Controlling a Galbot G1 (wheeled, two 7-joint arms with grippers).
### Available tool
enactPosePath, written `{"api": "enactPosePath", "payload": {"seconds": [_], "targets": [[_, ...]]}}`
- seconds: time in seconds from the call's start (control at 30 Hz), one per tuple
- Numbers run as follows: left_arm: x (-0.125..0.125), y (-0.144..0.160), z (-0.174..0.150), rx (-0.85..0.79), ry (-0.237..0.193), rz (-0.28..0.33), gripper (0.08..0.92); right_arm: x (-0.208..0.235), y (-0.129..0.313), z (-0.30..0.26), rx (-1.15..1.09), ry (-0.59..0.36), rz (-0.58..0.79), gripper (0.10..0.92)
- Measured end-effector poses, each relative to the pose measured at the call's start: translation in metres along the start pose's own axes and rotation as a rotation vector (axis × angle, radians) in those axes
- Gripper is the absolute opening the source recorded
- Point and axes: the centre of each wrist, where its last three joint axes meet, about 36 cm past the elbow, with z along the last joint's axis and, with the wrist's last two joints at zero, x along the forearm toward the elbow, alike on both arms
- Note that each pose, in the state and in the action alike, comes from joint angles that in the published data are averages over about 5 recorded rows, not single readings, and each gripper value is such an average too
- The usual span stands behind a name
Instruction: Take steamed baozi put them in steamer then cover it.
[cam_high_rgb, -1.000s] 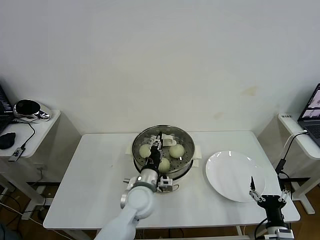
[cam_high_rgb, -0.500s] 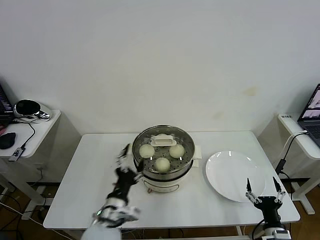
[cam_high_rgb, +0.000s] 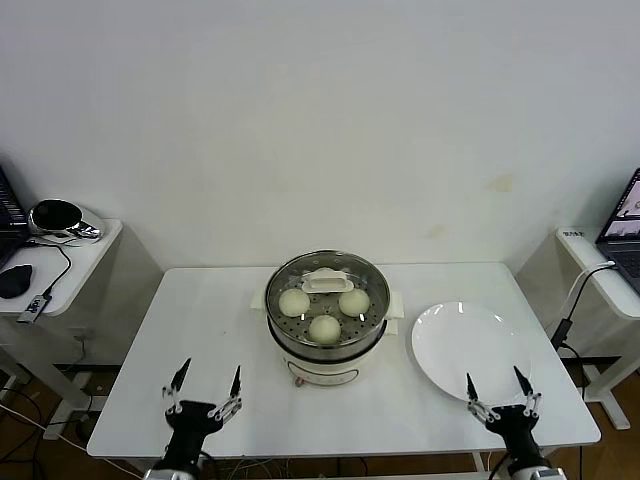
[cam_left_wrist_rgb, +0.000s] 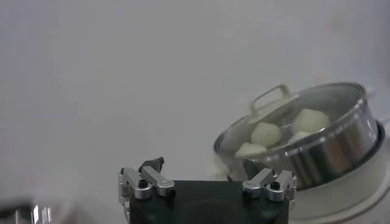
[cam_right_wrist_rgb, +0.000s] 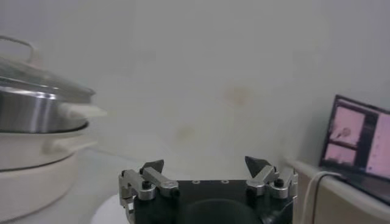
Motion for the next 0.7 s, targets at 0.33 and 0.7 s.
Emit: {"api": "enactPosePath", "payload": {"seconds": [0.33,0.7], "targets": [[0.014,0.006,0.026,0.159,0.079,-0.054,0.823,0.021,0.025,0.0,-0.07,0.068,-0.085,0.823],[0.019,0.006,0.037,0.215,0.117,-0.081,0.823,0.036,0.041,-0.005,-0.107,0.099,-0.131,0.823]]}}
